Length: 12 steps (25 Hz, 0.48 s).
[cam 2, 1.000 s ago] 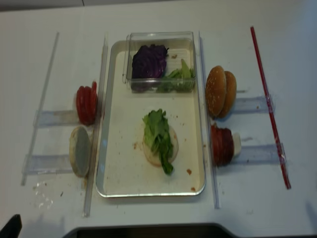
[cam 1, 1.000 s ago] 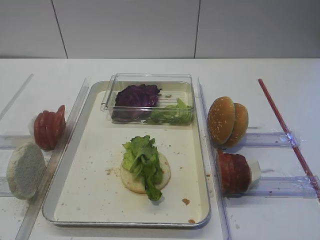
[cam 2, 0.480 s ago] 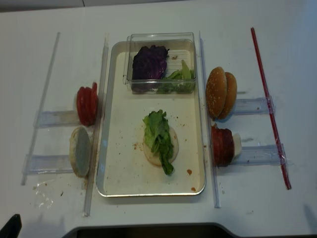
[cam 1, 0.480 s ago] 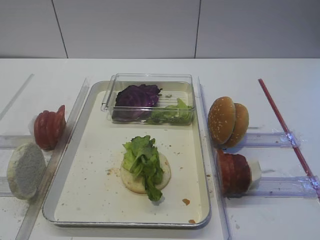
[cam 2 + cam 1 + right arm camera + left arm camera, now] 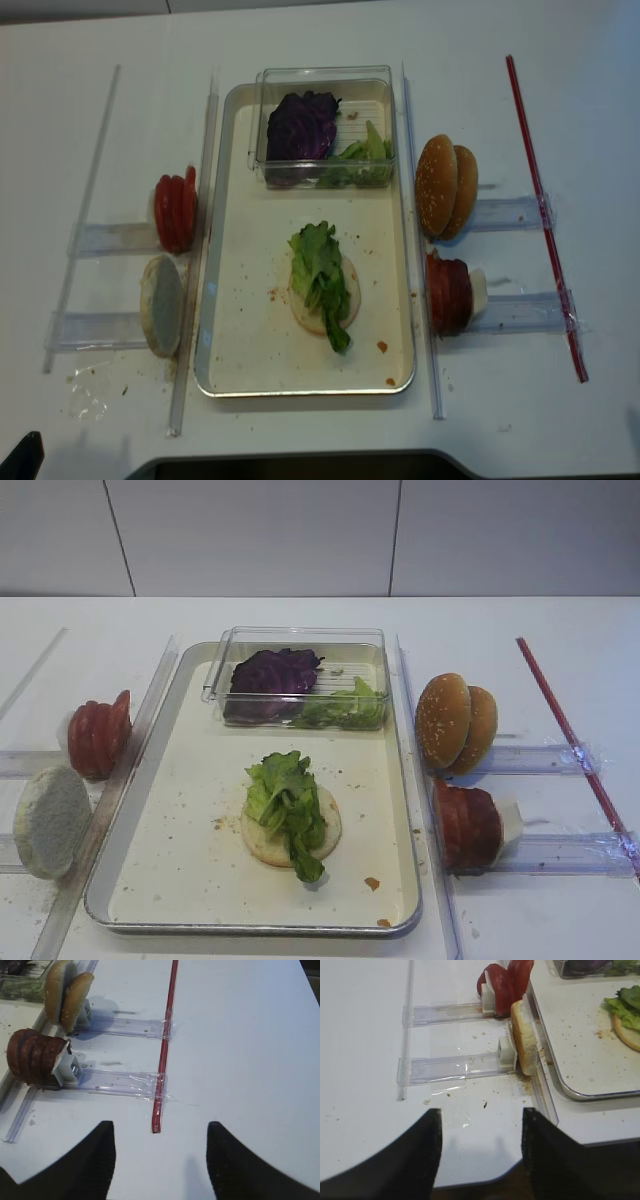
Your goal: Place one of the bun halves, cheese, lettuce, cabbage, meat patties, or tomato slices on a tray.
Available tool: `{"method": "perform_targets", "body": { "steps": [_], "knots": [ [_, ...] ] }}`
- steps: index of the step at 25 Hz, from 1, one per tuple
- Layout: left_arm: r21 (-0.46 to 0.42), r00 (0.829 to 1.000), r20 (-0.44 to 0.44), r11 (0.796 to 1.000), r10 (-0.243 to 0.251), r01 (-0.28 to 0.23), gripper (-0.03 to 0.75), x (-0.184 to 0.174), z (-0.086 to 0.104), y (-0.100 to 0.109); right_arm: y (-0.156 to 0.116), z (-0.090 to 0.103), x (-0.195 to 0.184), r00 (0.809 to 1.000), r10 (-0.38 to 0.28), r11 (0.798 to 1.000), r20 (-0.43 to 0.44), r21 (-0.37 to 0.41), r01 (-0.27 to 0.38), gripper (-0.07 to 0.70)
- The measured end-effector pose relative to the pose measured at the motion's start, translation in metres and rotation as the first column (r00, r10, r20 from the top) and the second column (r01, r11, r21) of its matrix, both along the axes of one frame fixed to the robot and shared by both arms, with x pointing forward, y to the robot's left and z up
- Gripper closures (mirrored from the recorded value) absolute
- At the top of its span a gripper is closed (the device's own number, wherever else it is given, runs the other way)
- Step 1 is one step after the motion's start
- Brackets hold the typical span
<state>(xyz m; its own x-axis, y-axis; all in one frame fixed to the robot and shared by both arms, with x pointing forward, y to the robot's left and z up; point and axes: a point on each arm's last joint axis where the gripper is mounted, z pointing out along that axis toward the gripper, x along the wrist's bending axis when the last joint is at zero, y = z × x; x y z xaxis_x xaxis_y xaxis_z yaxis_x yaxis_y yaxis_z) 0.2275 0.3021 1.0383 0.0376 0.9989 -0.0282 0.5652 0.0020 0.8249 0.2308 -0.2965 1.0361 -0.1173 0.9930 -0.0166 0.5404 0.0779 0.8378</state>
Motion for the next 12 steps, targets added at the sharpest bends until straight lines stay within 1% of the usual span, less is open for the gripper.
{"method": "perform_targets", "body": {
  "steps": [12],
  "knots": [
    [0.0,1.0,0.0,1.0,0.0,0.0,0.368,0.0,0.0,0.0,-0.0001,0.0001,0.0001,1.0,-0.002,1.0,0.002,0.0,0.002,0.197]
  ]
}}
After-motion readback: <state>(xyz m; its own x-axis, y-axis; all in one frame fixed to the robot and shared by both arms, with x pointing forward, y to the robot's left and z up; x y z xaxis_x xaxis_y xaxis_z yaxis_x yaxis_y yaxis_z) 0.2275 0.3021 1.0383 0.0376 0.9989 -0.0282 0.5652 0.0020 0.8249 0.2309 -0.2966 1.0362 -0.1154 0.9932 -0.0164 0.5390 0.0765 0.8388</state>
